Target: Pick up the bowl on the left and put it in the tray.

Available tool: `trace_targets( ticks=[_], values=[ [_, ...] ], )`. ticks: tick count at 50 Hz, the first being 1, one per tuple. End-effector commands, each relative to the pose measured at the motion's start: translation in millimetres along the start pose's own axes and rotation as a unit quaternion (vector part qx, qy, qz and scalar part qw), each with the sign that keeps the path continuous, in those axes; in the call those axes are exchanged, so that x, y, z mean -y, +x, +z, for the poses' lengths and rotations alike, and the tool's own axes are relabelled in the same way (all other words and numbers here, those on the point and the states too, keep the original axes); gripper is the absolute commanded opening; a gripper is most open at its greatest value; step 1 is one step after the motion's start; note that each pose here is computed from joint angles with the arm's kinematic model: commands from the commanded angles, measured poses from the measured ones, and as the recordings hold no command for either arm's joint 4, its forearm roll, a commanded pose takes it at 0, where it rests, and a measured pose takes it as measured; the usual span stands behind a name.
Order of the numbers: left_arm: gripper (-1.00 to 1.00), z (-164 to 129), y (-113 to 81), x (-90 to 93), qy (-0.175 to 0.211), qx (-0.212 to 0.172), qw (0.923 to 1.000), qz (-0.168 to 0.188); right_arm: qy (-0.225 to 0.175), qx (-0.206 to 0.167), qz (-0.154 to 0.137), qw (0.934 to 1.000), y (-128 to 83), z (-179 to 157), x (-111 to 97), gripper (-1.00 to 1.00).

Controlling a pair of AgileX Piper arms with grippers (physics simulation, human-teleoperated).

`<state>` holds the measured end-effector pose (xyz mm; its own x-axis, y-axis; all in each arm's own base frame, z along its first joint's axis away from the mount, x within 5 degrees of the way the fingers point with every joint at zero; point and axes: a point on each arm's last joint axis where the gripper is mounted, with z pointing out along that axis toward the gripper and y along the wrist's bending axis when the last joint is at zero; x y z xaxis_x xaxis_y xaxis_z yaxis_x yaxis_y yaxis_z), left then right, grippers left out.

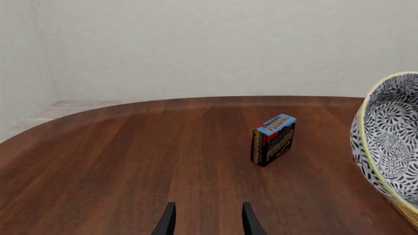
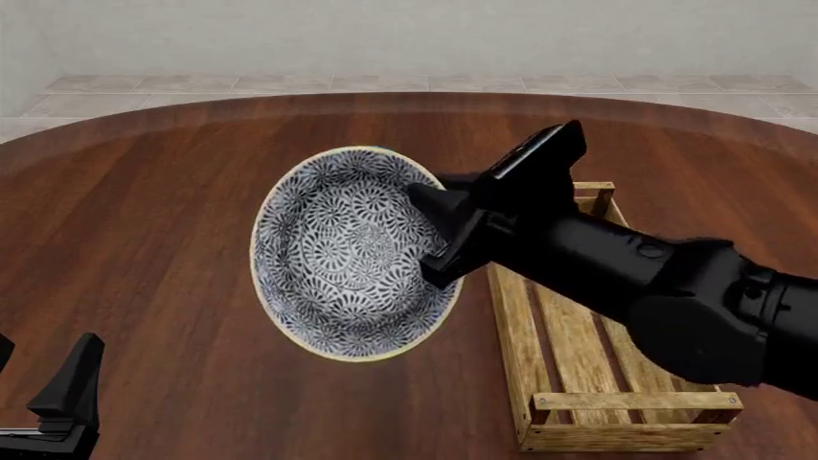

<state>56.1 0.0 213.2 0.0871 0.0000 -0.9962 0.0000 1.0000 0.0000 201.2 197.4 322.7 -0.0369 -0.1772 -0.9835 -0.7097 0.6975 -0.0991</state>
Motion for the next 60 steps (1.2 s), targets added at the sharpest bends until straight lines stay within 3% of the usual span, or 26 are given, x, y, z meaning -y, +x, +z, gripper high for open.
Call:
trace_targets(
  ticks=[1, 21, 39, 47, 60],
  values=[
    [1.00, 0.0, 0.0, 0.0, 0.000, 0.000, 1.0000, 0.000, 0.011, 0.026, 0.004, 0.9996, -13.3, -15.9, 4.9, -1.00],
    [1.00, 0.0, 0.0, 0.0, 0.000, 0.000, 1.0000, 0.000, 0.020, 0.069, -0.019, 0.9972, -28.3, -52.6, 7.7, -1.00],
    [1.00, 0.0, 0.0, 0.0, 0.000, 0.000, 1.0000, 0.000, 0.041, 0.089, -0.023, 0.9949, -35.2, -60.1, 16.5, -1.00],
    [1.00, 0.0, 0.0, 0.0, 0.000, 0.000, 1.0000, 0.000, 0.062, 0.104, -0.044, 0.9916, -36.4, -65.9, 23.5, -1.00],
    [1.00, 0.0, 0.0, 0.0, 0.000, 0.000, 1.0000, 0.000, 0.091, 0.113, -0.051, 0.9882, -34.6, -64.4, 35.5, -1.00]
  ],
)
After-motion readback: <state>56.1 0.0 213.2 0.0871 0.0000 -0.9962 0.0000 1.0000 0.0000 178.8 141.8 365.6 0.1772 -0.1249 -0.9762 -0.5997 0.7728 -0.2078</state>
